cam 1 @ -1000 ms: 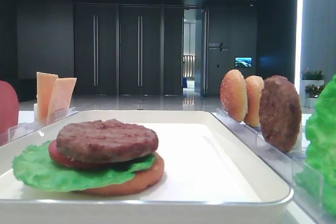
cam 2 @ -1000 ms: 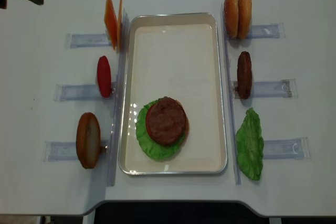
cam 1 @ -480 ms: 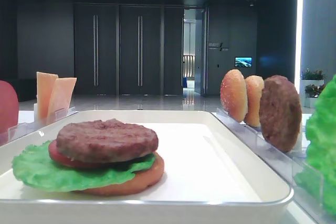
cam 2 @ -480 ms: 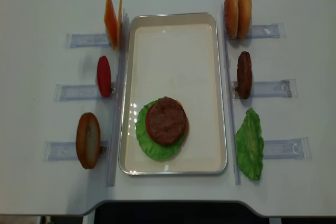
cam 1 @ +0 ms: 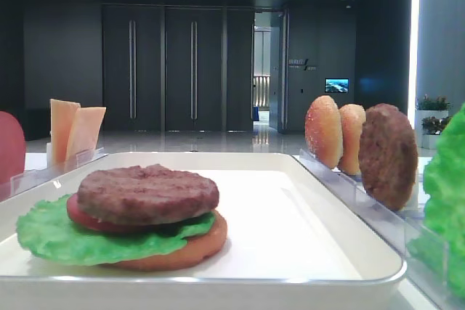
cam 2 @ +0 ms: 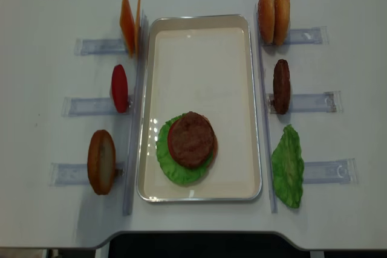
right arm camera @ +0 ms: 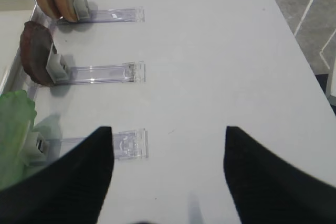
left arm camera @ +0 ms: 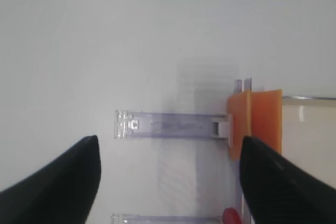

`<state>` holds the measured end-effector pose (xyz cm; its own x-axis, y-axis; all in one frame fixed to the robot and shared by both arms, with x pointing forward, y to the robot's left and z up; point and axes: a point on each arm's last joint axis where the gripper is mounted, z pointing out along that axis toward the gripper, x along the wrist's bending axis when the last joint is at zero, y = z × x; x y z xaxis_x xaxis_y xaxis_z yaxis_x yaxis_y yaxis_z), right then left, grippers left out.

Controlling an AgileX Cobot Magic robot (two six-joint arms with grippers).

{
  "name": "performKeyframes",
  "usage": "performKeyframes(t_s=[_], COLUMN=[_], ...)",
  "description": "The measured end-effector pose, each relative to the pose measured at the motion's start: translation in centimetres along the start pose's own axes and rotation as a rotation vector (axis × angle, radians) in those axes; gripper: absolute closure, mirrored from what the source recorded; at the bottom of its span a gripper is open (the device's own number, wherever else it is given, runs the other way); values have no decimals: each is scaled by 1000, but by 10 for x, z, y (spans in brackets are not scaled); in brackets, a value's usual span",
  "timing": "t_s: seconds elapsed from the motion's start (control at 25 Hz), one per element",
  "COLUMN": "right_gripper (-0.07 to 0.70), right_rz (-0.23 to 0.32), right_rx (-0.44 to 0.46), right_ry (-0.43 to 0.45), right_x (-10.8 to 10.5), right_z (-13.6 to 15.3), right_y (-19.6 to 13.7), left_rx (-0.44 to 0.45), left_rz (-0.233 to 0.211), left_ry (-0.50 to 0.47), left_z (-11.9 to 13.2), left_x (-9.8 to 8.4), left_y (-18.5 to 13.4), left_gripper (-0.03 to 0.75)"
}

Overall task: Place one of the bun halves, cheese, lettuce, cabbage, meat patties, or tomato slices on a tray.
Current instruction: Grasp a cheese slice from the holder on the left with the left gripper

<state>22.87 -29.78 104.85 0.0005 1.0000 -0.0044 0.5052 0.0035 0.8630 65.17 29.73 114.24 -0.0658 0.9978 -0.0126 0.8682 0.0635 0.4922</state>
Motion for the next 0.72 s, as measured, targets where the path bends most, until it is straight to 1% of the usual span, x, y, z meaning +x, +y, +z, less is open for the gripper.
performKeyframes(t_s=[0.08, 0.24, 0.6, 0.72], right_gripper=[196, 197, 197, 197], right_rz=[0, 0, 0, 0], right_rx=[0, 0, 1, 1], right_ry=[0, 0, 0, 0], right_x=[0, 0, 0, 0], right_z=[0, 0, 0, 0], right_y=[0, 0, 0, 0], left_rx=[-12, -3, 22, 22], left_rz=[1, 6, 22, 37], left_ry=[2, 17, 58, 58], left_z=[3, 13, 27, 27], left_x=[0, 1, 3, -2], left_y=[6, 9, 9, 9], left_gripper=[93, 127, 135, 135])
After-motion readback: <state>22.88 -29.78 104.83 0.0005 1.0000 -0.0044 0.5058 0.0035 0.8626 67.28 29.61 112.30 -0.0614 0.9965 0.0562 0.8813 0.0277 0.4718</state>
